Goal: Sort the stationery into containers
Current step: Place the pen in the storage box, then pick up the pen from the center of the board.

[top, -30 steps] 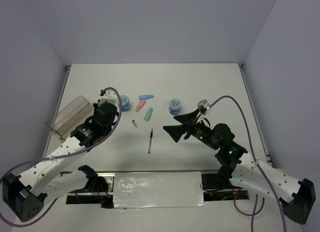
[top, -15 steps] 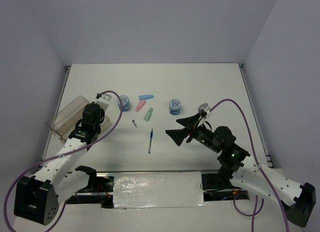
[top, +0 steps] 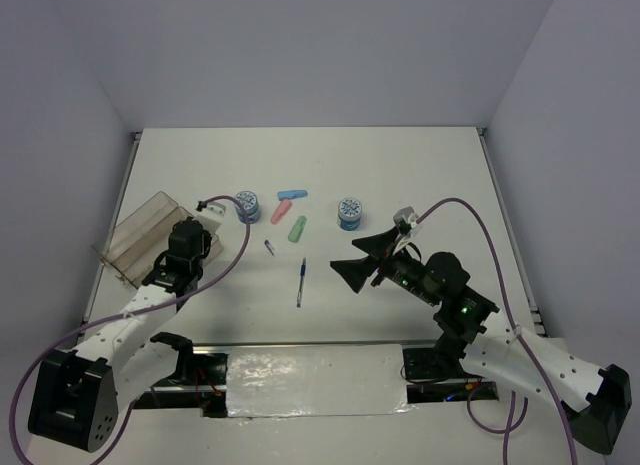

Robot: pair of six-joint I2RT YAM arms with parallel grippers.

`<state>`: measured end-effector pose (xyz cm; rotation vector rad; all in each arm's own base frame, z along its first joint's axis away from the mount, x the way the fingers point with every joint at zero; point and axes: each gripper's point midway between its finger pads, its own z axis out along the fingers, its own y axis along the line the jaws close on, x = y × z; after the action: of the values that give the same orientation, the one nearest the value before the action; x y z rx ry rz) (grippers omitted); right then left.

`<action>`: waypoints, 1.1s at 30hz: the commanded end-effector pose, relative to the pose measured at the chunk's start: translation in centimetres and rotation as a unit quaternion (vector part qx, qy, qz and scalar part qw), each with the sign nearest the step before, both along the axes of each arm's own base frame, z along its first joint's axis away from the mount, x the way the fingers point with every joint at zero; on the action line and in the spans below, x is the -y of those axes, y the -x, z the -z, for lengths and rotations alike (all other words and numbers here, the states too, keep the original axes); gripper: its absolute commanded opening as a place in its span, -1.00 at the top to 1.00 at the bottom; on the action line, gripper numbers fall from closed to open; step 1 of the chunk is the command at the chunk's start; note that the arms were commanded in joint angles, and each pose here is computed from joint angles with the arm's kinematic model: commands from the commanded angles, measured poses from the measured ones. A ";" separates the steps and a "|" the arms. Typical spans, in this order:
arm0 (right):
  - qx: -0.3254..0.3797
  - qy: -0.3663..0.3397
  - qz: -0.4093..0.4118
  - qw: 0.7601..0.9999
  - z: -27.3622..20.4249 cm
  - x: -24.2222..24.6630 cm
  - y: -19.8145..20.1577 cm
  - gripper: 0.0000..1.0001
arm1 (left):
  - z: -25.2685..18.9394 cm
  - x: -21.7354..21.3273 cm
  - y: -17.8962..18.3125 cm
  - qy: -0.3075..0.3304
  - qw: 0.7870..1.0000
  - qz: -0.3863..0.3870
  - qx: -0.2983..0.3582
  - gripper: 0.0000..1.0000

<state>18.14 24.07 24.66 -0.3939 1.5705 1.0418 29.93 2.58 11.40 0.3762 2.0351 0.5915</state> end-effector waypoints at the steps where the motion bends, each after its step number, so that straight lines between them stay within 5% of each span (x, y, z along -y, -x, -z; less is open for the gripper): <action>1: 0.016 -0.008 0.001 1.000 -0.9 0.0 -0.2 -0.99 | -0.7 -0.1 -0.3 0.013 0.999 -0.010 0.029 0.63; 7: 0.021 -0.009 0.004 1.000 -1.3 0.2 -0.2 -1.00 | -0.3 -0.4 0.1 0.014 0.999 -0.019 0.021 0.33; 8: 0.023 -0.009 0.002 1.000 -1.4 0.2 -0.1 -1.00 | -0.2 -0.3 0.0 0.014 1.000 -0.019 0.019 0.09; 10: 0.024 -0.008 -0.004 1.000 -1.6 0.0 0.0 -0.99 | -0.1 -0.6 0.1 0.011 0.999 -0.027 0.015 -0.98; 17: 0.011 -0.011 -0.002 1.000 -1.4 -0.3 -0.3 -0.99 | -2.2 -1.4 0.1 0.008 0.997 -0.051 0.054 -0.99; 22: -0.116 0.047 0.096 0.987 2.9 -0.4 -4.3 -0.99 | -7.5 -2.4 0.1 0.036 0.986 -0.102 0.130 -0.99; 26: -0.235 0.179 0.194 0.935 9.5 -1.0 -5.9 -0.99 | -14.2 0.1 0.1 0.177 0.956 -0.077 0.220 -0.99; 29: -0.257 0.231 0.242 0.907 11.2 -3.2 -7.6 -0.99 | -16.8 1.8 1.2 0.312 0.908 -0.081 0.268 -0.99; 31: -0.278 0.269 0.244 0.889 13.9 -4.8 -7.2 -0.99 | -18.5 4.6 1.6 0.375 0.891 -0.020 0.254 -0.99; 33: -0.288 0.272 0.235 0.887 14.4 -6.5 -6.9 -0.99 | -17.4 7.5 2.4 0.395 0.900 0.040 0.182 -0.99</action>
<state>25.41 31.30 11.47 -0.1288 2.3031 0.4678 28.24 0.22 29.86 -0.2122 1.5909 0.0837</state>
